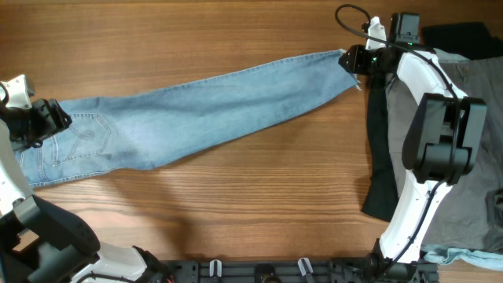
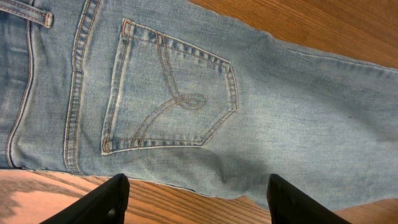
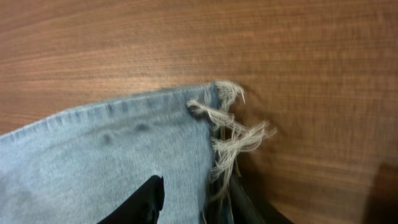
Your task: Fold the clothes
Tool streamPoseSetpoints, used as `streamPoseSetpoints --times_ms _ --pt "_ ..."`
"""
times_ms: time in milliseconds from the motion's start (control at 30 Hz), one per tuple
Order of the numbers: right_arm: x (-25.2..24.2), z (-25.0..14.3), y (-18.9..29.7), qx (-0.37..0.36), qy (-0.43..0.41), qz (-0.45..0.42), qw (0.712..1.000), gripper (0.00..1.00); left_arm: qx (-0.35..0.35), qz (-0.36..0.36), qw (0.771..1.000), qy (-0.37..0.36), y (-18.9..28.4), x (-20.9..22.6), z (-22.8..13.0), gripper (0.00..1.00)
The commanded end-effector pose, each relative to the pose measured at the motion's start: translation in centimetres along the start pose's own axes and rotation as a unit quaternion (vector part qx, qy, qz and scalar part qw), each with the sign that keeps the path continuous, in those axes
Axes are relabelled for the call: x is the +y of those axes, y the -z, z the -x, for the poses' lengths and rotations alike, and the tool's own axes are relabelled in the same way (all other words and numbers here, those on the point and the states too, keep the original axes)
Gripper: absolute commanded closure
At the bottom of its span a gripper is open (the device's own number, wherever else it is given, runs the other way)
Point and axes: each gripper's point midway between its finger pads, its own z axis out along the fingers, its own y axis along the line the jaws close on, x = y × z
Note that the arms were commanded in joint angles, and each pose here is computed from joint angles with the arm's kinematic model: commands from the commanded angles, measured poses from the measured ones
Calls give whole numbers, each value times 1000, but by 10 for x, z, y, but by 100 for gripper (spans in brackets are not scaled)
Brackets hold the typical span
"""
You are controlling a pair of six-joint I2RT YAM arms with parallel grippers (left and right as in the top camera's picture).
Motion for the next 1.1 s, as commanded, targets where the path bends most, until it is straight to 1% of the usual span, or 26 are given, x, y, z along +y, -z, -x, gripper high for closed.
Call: streamPoseSetpoints --times_ms 0,100,133,267,333,400,533,600,667,700,733,767,800,867,933,967,1067 --pt "30 13 5 -20 32 33 999 96 -5 1 1000 5 3 1 2 29" --pt "73 26 15 -37 54 126 990 96 -5 1 1000 4 3 1 1 29" --pt "79 31 20 -43 59 131 989 96 -5 1 1000 5 3 1 1 29" --pt "100 64 54 -91 96 131 983 96 -5 1 1000 5 3 1 2 30" --pt "100 87 75 -128 110 101 980 96 -5 1 1000 5 3 1 2 29" --pt "99 95 84 -143 115 88 979 96 -5 1 1000 5 3 1 2 30" --pt "111 106 97 -161 127 103 973 96 -5 1 1000 5 3 1 2 30" --pt "106 109 98 -165 123 88 975 95 -6 1 1000 4 3 1 2 30" --pt "75 102 89 -146 89 9 985 67 -5 1 1000 5 3 1 2 30" --pt "59 93 83 -128 74 -27 989 58 -5 1 1000 7 3 1 2 30" --pt "49 84 78 -109 68 -46 991 45 -5 1 1000 11 3 1 2 29" --pt "40 73 70 -86 71 -61 992 35 -5 0 1000 16 3 1 2 28" --pt "29 58 61 -56 68 -78 993 30 -5 -1 1000 16 3 0 2 28" --pt "7 26 42 3 42 -104 994 30 -5 -1 1000 16 3 0 2 27" --pt "-5 1 27 44 12 -101 994 40 -5 -1 1000 16 3 0 1 26" --pt "-10 -7 22 58 4 -96 994 44 -5 -1 1000 16 3 0 1 26" --pt "-11 -18 13 75 -9 -75 994 49 -6 -1 1000 16 3 0 2 25"
